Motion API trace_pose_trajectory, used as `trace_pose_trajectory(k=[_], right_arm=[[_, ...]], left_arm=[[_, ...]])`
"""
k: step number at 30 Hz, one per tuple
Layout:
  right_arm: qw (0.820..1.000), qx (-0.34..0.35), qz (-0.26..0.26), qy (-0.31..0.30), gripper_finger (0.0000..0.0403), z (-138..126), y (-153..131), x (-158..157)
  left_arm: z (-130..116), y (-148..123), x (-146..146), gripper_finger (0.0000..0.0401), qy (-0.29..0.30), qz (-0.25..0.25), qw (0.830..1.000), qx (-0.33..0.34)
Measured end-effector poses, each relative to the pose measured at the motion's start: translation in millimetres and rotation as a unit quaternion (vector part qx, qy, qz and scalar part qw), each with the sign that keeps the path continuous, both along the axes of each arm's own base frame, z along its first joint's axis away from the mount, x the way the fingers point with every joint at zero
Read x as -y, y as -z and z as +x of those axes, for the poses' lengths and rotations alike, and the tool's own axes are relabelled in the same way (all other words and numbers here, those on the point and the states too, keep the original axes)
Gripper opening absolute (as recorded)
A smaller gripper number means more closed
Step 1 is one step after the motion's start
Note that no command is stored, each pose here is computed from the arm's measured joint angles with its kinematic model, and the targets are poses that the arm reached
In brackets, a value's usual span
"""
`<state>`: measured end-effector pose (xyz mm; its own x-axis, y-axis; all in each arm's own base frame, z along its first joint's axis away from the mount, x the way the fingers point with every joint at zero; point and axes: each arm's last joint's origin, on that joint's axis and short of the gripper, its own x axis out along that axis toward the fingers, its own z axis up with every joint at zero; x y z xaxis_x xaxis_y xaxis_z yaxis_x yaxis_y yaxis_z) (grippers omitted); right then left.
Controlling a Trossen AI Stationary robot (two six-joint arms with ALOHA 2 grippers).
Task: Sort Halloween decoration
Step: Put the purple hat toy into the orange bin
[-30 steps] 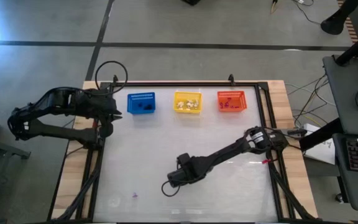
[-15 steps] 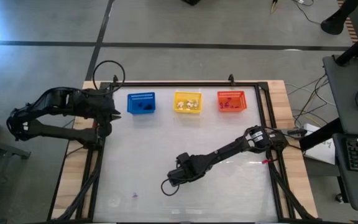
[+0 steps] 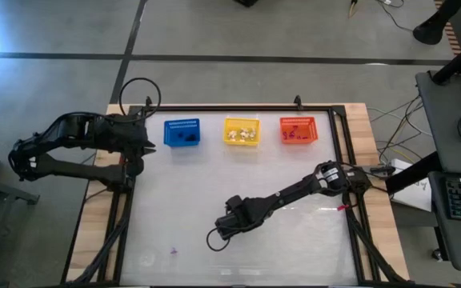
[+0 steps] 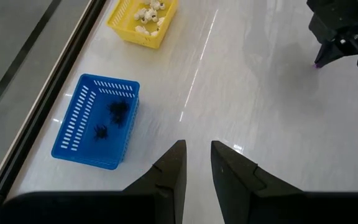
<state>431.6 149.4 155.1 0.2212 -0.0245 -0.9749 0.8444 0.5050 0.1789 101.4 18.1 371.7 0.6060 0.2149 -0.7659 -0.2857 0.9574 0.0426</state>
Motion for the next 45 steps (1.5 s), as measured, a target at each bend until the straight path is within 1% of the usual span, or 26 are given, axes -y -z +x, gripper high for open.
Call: trace_pose_trajectory(k=[7, 10, 12, 14, 18, 22, 29, 36, 39, 45], right_arm=[[1.000, -0.011, 0.003, -0.015, 0.0009, -1.0, -3.0, -0.2], [1.000, -0.016, 0.000, -0.021, 0.0009, -2.0, -12.2, 0.0], [0.999, -0.019, -0.011, -0.027, 0.0009, -3.4, -22.9, 1.0], [0.998, -0.036, -0.033, -0.031, 0.0009, -7.4, -32.3, 3.9], [0.993, -0.099, -0.060, -0.032, 0.0009, -16.9, -44.5, 16.7], [0.987, -0.137, -0.072, -0.043, 0.0009, -24.1, -56.3, 32.8], [0.981, -0.160, -0.091, -0.057, 0.0009, -31.6, -68.4, 71.0], [0.977, -0.174, -0.102, -0.070, 0.0009, -44.0, -78.3, 122.2], [0.976, -0.175, -0.113, -0.062, 0.0009, -54.7, -86.2, 145.2], [0.977, -0.167, -0.126, -0.034, 0.0009, -85.4, -100.3, 190.3]], left_arm=[[0.0, 0.0, 0.0, 0.0057, 0.000, 0.000, 1.000, 0.000], [0.0, 0.0, 0.0, 0.0057, 0.000, 0.000, 1.000, 0.000], [0.0, -0.1, 0.0, 0.0057, 0.000, 0.000, 1.000, 0.000], [0.0, 0.0, 0.0, 0.0057, 0.000, 0.000, 1.000, 0.000], [0.0, 0.0, 0.0, 0.0057, 0.000, 0.000, 1.000, 0.000], [0.0, 0.0, 0.0, 0.0057, 0.000, 0.000, 1.000, 0.000], [-0.5, 0.2, 0.0, 0.0057, 0.000, 0.000, 1.000, -0.002], [-0.5, 0.4, 0.0, 0.0057, 0.000, 0.000, 1.000, -0.003], [-0.5, 0.4, 0.0, 0.0057, 0.000, 0.000, 1.000, -0.003], [-0.9, 0.6, 0.1, 0.0057, -0.001, 0.000, 1.000, -0.005]])
